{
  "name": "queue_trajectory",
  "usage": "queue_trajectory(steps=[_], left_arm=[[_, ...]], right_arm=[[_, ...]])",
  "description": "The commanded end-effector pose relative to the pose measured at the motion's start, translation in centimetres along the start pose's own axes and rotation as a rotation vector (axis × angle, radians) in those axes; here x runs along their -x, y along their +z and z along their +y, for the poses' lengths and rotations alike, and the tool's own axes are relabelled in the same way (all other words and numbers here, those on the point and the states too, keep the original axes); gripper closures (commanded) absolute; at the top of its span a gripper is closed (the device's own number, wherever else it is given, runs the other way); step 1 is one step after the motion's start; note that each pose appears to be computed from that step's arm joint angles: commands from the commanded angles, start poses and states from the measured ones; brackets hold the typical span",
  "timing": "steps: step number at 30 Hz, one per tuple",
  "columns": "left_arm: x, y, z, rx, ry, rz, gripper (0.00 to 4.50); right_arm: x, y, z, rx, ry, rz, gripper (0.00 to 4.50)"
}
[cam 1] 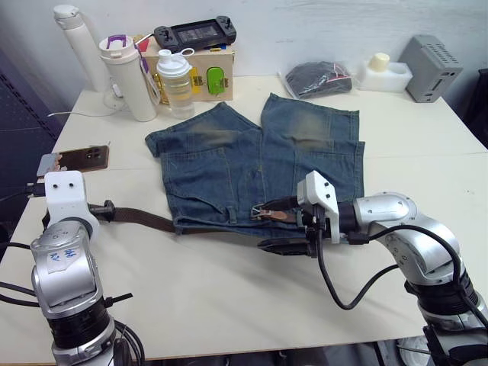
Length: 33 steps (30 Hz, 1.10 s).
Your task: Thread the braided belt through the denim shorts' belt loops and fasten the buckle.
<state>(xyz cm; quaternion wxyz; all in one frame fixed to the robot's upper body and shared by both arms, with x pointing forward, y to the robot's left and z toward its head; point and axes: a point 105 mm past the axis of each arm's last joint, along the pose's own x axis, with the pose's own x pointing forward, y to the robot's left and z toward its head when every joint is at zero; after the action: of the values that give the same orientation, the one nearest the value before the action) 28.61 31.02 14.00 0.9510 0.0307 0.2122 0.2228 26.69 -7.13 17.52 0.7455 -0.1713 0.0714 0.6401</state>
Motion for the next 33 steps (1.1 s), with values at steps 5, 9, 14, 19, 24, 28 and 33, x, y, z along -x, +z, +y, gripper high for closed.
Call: queue_trajectory(steps=[5, 9, 14, 19, 24, 28, 33], left_arm=[[-1.5, 0.0, -0.5, 0.128, -0.032, 0.008, 0.00], [-2.0, 0.3, -1.3, 0.208, -0.068, 0.014, 0.00], [-2.3, -0.3, -1.6, 0.231, -0.069, 0.049, 0.00], [-2.5, -2.9, -2.3, 0.227, -0.079, 0.135, 0.00], [-2.7, -5.5, -2.7, 0.261, -0.084, 0.203, 0.00], [-2.8, -6.2, -2.9, 0.304, -0.105, 0.218, 0.78], [-2.8, -6.2, -3.5, 0.350, -0.127, 0.228, 2.70]], right_arm=[[-0.6, 0.6, 0.5, 0.062, -0.002, -0.012, 0.03], [-1.0, 0.2, 0.9, 0.053, -0.009, -0.012, 0.03], [-1.1, 0.4, 0.8, 0.048, -0.029, -0.026, 0.03], [-1.1, 0.8, 0.6, 0.049, -0.043, -0.044, 0.03], [-1.1, 1.1, 0.7, 0.046, -0.053, -0.056, 0.03], [-1.1, 1.2, 0.6, 0.042, -0.071, -0.059, 0.00], [-1.1, 1.3, 0.5, 0.045, -0.083, -0.063, 0.00]])
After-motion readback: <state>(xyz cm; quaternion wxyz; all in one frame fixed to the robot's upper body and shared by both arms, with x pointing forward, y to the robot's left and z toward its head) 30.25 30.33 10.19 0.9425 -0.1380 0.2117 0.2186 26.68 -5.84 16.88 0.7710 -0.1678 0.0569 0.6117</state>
